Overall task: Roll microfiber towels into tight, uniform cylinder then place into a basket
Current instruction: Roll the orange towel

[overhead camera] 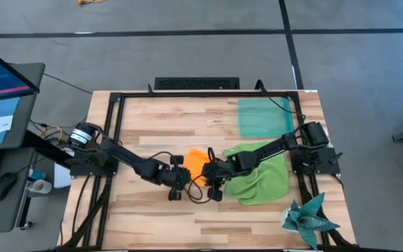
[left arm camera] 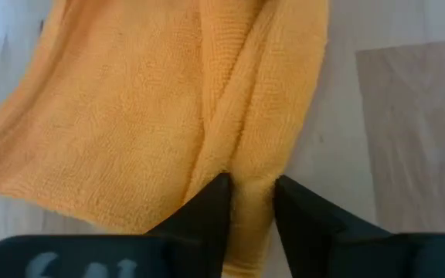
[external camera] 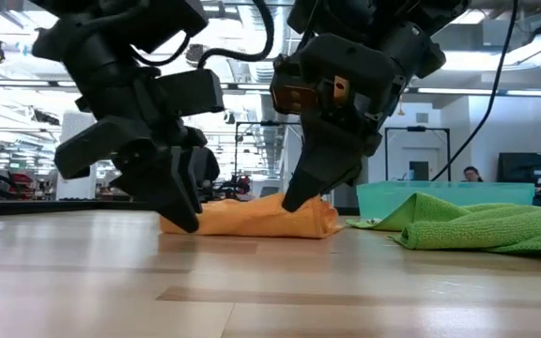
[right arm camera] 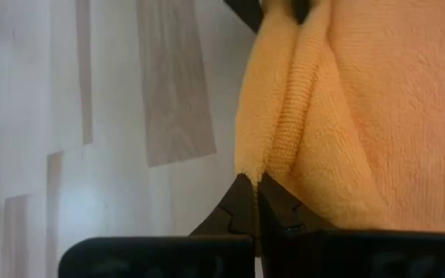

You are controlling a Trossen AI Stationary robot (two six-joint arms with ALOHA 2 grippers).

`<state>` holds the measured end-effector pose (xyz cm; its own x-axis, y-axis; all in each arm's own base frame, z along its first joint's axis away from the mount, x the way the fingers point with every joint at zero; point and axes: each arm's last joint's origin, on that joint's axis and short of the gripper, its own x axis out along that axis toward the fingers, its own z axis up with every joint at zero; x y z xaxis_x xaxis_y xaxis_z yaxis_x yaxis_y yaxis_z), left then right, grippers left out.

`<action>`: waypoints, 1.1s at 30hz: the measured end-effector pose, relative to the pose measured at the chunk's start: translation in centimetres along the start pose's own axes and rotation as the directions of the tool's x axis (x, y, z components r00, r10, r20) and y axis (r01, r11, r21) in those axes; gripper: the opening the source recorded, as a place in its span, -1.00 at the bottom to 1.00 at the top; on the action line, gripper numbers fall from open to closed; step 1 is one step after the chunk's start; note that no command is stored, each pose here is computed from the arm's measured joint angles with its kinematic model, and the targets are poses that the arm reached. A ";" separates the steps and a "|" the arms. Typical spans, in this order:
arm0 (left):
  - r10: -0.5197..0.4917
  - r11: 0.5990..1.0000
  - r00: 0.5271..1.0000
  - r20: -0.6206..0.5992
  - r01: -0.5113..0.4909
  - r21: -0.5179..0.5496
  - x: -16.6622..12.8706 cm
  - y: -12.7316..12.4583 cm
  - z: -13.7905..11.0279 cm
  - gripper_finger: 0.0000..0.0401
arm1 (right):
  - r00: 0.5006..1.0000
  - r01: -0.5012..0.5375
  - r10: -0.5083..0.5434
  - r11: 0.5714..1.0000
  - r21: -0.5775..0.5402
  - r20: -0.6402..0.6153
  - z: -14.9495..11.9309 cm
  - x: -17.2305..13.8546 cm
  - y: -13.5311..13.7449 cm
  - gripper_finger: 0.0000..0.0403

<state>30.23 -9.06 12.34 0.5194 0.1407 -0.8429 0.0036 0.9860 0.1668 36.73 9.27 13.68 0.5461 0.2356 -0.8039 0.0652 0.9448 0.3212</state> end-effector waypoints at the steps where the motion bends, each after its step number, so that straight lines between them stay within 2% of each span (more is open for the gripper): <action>1: -0.017 1.000 1.000 -0.005 0.017 -0.006 0.0 0.1 0.0 -0.64 | 1.000 0.004 -0.004 1.000 0.001 -0.008 -0.1 0.0 0.0 -0.94; 5: -0.127 0.992 0.992 -0.020 0.126 -0.022 0.1 0.2 0.1 -0.93 | 0.999 -0.015 0.014 1.000 -0.001 -0.047 -0.4 0.0 0.0 -0.92; 8: -0.253 0.965 0.967 -0.029 0.251 -0.071 -0.1 -0.2 0.2 -0.95 | 0.995 -0.072 0.070 0.997 -0.034 -0.075 -0.5 0.0 0.4 -0.93; 10: -0.361 0.925 0.932 -0.027 0.355 -0.135 -0.2 -0.5 0.4 -0.94 | 0.991 -0.104 0.100 0.993 -0.049 -0.085 -0.7 0.0 0.9 -0.94; 13: -0.506 0.832 0.862 0.010 0.492 -0.256 -0.4 -1.1 0.8 -0.95 | 0.982 -0.161 0.154 0.985 -0.061 -0.109 -1.0 0.0 1.7 -0.94; 15: -0.564 0.769 0.825 0.038 0.541 -0.341 -0.5 -1.3 1.2 -0.96 | 0.972 -0.206 0.198 0.977 -0.055 -0.126 -1.2 -0.1 2.3 -0.92; 18: -0.594 0.712 0.802 0.058 0.558 -0.426 -0.5 -1.3 1.4 -0.96 | 0.956 -0.253 0.252 0.967 0.010 -0.149 -1.4 -0.1 2.7 -0.91; 22: -0.587 0.690 0.808 0.041 0.526 -0.497 -0.3 -0.7 1.3 -0.93 | 0.961 -0.239 0.243 0.970 0.049 -0.132 -1.0 -0.1 2.1 -0.93; 28: -0.544 0.693 0.839 0.008 0.454 -0.559 0.1 0.3 0.9 -0.95 | 0.987 -0.104 0.122 0.982 0.158 -0.106 -0.6 0.4 0.0 -0.91; 33: -0.525 0.700 0.851 0.000 0.432 -0.569 0.2 0.6 0.9 -0.95 | 0.988 -0.092 0.111 0.981 0.173 -0.104 -0.5 0.4 -0.3 -0.89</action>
<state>31.07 -8.47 12.72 0.4402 -0.3978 -0.8050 -0.2598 0.8017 -0.5383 36.47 9.17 13.00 0.4601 0.3618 -0.8108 0.1576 0.8654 0.4756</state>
